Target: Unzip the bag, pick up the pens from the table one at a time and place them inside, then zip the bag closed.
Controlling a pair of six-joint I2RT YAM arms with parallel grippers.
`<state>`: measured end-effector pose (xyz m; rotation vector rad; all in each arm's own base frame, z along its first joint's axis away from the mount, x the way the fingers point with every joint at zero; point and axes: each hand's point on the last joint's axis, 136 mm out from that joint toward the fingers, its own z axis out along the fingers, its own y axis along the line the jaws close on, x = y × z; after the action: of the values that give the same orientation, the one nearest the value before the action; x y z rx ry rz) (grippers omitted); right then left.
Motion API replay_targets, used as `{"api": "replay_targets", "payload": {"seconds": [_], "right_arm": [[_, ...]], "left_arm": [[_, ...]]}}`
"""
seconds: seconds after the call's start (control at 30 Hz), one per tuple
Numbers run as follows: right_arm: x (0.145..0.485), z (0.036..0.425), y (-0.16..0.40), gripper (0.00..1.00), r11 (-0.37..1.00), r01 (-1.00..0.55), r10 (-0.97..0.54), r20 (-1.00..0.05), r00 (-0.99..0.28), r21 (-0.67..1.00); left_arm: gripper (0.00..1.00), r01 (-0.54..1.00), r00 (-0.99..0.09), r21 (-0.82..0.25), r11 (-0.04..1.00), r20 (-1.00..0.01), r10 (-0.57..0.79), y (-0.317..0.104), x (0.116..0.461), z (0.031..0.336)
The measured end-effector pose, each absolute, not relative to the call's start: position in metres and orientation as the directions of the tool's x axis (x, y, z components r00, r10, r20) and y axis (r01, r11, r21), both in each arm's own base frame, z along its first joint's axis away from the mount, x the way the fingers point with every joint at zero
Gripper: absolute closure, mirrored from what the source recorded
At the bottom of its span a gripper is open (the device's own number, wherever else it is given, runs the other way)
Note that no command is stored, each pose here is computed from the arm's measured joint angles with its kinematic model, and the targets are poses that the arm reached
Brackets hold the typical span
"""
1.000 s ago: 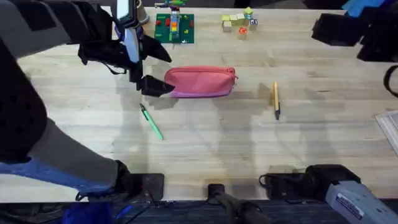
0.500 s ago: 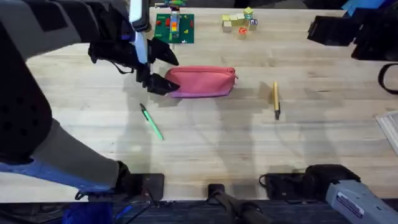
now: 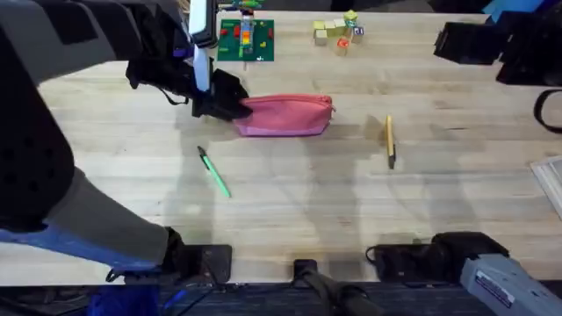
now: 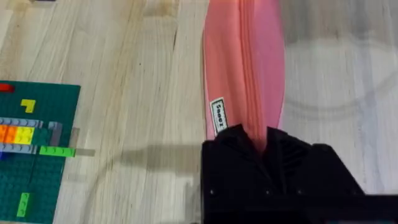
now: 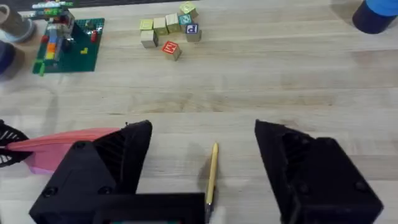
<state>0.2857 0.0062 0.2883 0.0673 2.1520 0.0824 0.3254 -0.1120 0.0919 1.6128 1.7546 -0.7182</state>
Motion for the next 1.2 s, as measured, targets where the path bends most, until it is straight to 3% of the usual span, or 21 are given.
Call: {"api": "replay_targets", "payload": {"seconds": [0.1, 0.3, 0.47, 0.93, 1.2], "right_arm": [[0.286, 0.288, 0.011, 0.005, 0.997, -0.024, 0.051, -0.832, -0.553, 0.076], [0.283, 0.267, 0.055, 0.005, 0.919, -0.394, -0.228, -0.795, -0.563, 0.015], [0.293, 0.247, 0.076, 0.005, 0.82, -0.572, -0.363, -0.771, -0.523, 0.002], [0.309, 0.207, 0.085, 0.006, 0.757, -0.65, -0.423, -0.709, -0.564, 0.065], [0.302, 0.207, 0.103, 0.005, 0.703, -0.7, -0.418, -0.724, -0.549, 0.125]], "left_arm": [[0.957, 0.995, -0.041, 0.028, 0.097, -0.764, 0.644, -0.112, 0.325, 0.092], [0.957, 0.995, -0.041, 0.028, 0.097, -0.763, 0.645, -0.112, 0.325, 0.092], [0.956, 0.995, -0.041, 0.028, 0.097, -0.764, 0.644, -0.112, 0.325, 0.092], [0.957, 0.995, -0.041, 0.028, 0.097, -0.763, 0.645, -0.112, 0.325, 0.092], [0.957, 0.995, -0.041, 0.029, 0.097, -0.764, 0.644, -0.112, 0.325, 0.092]]}}
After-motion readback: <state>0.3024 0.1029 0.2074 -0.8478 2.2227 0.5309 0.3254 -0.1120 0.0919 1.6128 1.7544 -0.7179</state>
